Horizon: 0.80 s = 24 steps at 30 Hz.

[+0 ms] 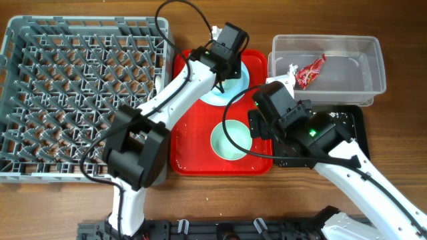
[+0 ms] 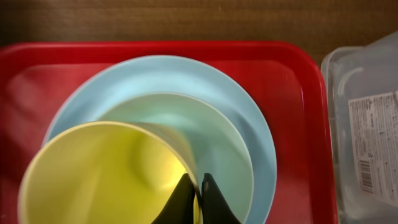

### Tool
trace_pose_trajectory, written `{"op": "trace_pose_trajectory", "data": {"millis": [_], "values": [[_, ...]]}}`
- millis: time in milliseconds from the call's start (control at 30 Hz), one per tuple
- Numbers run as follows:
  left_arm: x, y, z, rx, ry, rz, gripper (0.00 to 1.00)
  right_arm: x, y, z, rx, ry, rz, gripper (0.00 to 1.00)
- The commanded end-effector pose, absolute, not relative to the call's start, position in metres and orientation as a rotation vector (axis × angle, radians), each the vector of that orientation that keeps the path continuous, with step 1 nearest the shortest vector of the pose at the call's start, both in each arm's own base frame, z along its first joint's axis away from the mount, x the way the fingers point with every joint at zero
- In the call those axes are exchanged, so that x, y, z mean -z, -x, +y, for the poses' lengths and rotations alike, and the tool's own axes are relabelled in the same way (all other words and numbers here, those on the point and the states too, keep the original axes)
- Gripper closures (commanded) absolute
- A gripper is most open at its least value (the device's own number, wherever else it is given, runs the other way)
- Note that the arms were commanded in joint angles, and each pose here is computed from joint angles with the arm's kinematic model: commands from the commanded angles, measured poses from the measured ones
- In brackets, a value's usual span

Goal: Sort waste into correct bins and load items into the dishwasher rack
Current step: 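Carry the yellow cup with the left gripper onto the dish rack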

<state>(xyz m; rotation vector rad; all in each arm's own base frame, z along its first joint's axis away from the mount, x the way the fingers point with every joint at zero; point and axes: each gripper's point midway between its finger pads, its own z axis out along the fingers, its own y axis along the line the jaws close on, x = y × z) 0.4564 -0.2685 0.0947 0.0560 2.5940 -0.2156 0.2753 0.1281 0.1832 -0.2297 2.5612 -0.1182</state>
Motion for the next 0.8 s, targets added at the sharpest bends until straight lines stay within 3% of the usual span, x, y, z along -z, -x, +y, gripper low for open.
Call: {"op": "trace_pose_trajectory", "data": {"millis": [0,133,267,400,500,633,767], "values": [[-0.190,-0.465,-0.242,0.261,0.020,2.410,0.96,-0.184,-0.278,0.130,0.117,0.233,2.562,0.00],[-0.294,-0.454,-0.194,0.524,0.050,2.259,0.96,-0.184,-0.278,0.130,0.117,0.233,2.561,0.00],[-0.316,-0.452,-0.146,1.036,0.044,2.245,0.96,-0.184,-0.278,0.130,0.117,0.233,2.561,0.00],[-0.291,-0.466,-0.078,1.629,0.061,2.134,0.96,-0.184,-0.278,0.130,0.117,0.233,2.561,0.00],[-0.258,-0.478,-0.060,1.878,0.027,2.041,0.96,-0.184,-0.278,0.130,0.117,0.233,2.561,0.00],[-0.202,-0.497,-0.055,1.966,0.082,2.049,0.96,-0.184,-0.278,0.130,0.117,0.233,2.561,0.00],[-0.177,-0.507,-0.054,1.903,0.144,2.099,0.96,-0.184,-0.278,0.130,0.118,0.234,2.561,0.00]]}}
